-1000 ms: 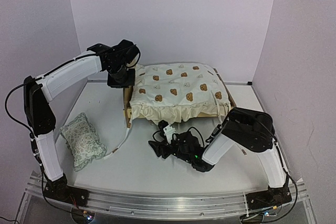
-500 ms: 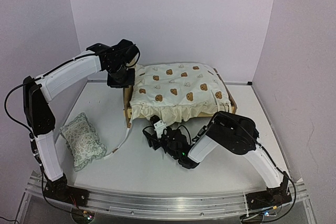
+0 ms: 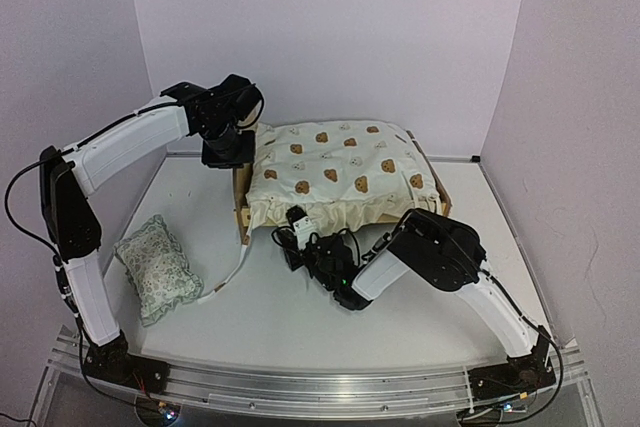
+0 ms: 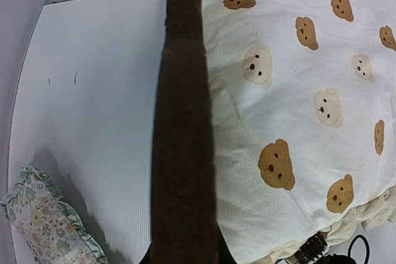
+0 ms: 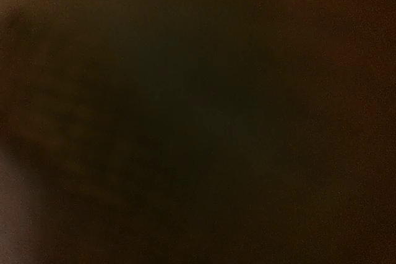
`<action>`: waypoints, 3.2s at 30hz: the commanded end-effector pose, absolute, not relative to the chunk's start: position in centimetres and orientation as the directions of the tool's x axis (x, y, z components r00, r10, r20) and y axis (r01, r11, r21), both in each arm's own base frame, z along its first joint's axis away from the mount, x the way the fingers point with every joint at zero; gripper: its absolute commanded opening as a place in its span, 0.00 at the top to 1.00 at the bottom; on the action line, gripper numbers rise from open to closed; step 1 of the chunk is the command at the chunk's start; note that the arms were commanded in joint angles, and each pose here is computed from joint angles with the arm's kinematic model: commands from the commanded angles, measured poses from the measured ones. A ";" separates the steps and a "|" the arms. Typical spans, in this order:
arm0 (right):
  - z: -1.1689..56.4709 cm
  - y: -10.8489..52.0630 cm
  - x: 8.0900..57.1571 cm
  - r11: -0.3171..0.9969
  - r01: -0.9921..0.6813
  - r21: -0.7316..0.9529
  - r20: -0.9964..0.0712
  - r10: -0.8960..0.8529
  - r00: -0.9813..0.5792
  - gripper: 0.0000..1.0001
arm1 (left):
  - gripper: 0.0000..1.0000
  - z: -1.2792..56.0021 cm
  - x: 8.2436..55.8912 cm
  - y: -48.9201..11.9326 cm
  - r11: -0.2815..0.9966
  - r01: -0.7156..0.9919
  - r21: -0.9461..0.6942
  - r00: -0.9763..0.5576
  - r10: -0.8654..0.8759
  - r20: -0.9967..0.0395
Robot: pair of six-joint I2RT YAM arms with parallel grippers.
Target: Set up the pet bed
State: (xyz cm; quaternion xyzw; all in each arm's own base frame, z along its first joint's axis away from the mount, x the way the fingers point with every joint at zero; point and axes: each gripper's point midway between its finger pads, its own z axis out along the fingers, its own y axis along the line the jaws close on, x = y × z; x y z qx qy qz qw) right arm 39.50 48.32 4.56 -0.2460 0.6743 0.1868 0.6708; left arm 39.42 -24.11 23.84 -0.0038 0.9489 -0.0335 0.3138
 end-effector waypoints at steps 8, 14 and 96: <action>5.6 50.1 36.5 0.682 -0.731 0.040 -0.999 0.017 -0.038 0.88 | 1.00 32.4 38.1 -25.1 0.973 0.131 -0.192 -0.676 -0.054 -0.735; 5.4 50.8 33.6 0.612 -0.787 0.082 -0.996 0.019 -0.088 0.99 | 1.00 31.8 38.1 -24.7 0.976 0.118 -0.183 -0.672 -0.058 -0.739; 1.9 49.8 5.6 0.227 -0.881 0.416 -0.734 -0.488 -0.473 0.60 | 0.19 21.4 28.5 -18.9 0.984 0.117 -0.137 -0.809 0.014 -0.587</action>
